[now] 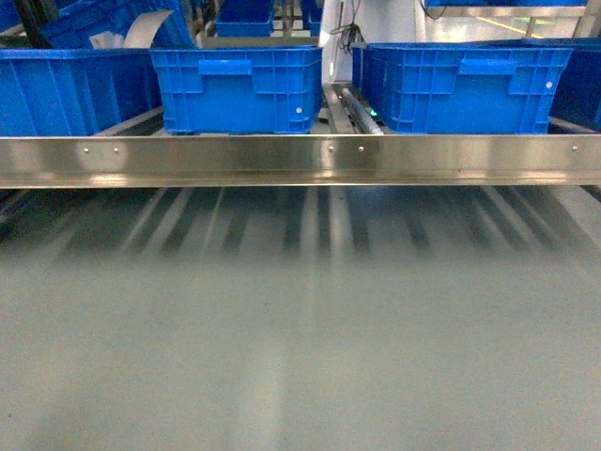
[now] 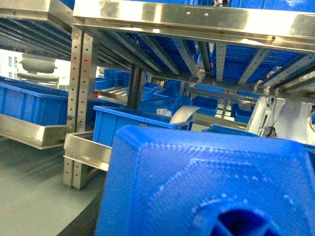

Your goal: Sort blue parts and orange caps into right shelf containers

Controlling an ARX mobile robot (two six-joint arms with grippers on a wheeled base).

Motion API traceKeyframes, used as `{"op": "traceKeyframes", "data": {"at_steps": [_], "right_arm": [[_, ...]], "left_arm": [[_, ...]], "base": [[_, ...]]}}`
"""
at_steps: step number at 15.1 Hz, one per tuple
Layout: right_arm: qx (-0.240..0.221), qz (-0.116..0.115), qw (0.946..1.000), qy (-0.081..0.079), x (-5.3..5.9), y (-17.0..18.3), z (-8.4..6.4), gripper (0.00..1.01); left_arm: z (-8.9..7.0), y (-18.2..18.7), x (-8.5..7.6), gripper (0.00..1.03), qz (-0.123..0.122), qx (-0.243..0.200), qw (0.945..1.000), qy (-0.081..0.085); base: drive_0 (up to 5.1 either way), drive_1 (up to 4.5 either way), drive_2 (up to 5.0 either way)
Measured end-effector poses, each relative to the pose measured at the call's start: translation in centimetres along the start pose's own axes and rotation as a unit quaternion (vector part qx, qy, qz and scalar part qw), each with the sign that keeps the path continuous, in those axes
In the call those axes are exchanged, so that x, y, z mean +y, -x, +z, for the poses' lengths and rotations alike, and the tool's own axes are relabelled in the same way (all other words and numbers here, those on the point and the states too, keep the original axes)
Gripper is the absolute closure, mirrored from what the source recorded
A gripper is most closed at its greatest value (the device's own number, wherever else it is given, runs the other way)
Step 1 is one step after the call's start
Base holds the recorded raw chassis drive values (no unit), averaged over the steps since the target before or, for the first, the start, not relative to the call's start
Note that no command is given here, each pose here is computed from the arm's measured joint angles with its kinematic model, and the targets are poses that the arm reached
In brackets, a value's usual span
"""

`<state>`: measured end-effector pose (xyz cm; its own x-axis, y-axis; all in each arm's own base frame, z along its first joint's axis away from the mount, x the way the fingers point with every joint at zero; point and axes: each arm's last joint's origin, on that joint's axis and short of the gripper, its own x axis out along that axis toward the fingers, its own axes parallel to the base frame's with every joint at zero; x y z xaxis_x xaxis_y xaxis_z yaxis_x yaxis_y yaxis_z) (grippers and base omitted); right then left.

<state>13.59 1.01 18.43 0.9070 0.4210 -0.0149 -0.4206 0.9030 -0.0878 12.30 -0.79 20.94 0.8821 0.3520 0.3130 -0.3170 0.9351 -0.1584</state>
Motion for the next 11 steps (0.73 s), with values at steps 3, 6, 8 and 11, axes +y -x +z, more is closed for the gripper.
{"op": "traceKeyframes", "data": {"at_steps": [3, 6, 8, 11], "right_arm": [[0.000, 0.000, 1.0000, 0.000, 0.00, 0.00, 0.00, 0.59], [0.000, 0.000, 1.0000, 0.000, 0.00, 0.00, 0.00, 0.59], [0.000, 0.000, 1.0000, 0.000, 0.00, 0.00, 0.00, 0.59], [0.000, 0.000, 1.0000, 0.000, 0.00, 0.00, 0.00, 0.59]], "left_arm": [[0.00, 0.00, 0.00, 0.57, 0.000, 0.000, 1.0000, 0.000], [0.00, 0.00, 0.00, 0.57, 0.000, 0.000, 1.0000, 0.000], [0.00, 0.00, 0.00, 0.57, 0.000, 0.000, 1.0000, 0.000], [0.00, 0.00, 0.00, 0.57, 0.000, 0.000, 1.0000, 0.000]], "base": [[0.0, 0.00, 0.0], [0.0, 0.00, 0.0], [0.0, 0.00, 0.0], [0.0, 0.00, 0.0]]}}
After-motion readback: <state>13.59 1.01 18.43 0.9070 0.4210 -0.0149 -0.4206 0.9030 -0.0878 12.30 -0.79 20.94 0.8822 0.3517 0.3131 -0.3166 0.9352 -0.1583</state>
